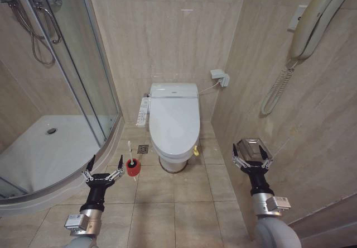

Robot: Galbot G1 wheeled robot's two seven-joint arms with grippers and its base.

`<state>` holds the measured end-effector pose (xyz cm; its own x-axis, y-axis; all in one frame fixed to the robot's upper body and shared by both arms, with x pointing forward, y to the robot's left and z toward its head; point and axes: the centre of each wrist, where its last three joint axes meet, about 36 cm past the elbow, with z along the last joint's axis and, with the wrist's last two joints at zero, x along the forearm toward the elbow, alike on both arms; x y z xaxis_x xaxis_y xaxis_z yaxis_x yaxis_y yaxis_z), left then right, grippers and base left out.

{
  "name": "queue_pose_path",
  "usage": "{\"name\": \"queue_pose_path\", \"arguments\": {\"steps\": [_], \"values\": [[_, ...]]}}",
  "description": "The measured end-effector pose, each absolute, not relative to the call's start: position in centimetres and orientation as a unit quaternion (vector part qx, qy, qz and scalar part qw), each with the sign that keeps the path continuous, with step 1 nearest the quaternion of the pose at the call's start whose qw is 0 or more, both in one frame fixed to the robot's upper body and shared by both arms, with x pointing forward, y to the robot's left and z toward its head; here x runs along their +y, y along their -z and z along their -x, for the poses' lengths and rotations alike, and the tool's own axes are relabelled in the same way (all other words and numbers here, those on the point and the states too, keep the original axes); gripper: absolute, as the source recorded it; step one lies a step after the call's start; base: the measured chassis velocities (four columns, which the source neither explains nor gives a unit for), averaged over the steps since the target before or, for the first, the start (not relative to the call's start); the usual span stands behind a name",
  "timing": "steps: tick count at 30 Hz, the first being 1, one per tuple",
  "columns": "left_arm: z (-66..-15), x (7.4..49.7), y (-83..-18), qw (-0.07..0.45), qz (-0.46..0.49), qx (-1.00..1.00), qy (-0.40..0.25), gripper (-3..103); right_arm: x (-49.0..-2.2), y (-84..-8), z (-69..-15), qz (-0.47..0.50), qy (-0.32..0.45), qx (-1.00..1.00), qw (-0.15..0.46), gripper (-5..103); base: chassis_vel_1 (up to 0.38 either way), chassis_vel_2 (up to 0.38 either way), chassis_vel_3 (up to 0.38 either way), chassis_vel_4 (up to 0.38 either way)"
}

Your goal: Open the toilet lid, clean the toilet bowl with a toilet brush, close the toilet lid, and flush.

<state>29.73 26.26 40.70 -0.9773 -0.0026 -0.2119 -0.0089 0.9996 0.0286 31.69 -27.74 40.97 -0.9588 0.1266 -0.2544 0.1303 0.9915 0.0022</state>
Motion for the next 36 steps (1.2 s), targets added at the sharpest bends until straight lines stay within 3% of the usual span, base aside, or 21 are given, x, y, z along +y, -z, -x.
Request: {"name": "queue_pose_path", "arguments": {"steps": [36], "values": [[-29.73,26.26,-40.7,0.107,0.003,0.994,-0.015,100,-27.74,-40.97,-31.69,-0.065,0.007,0.99,0.128,100,0.0,0.0,0.0,0.0]]}}
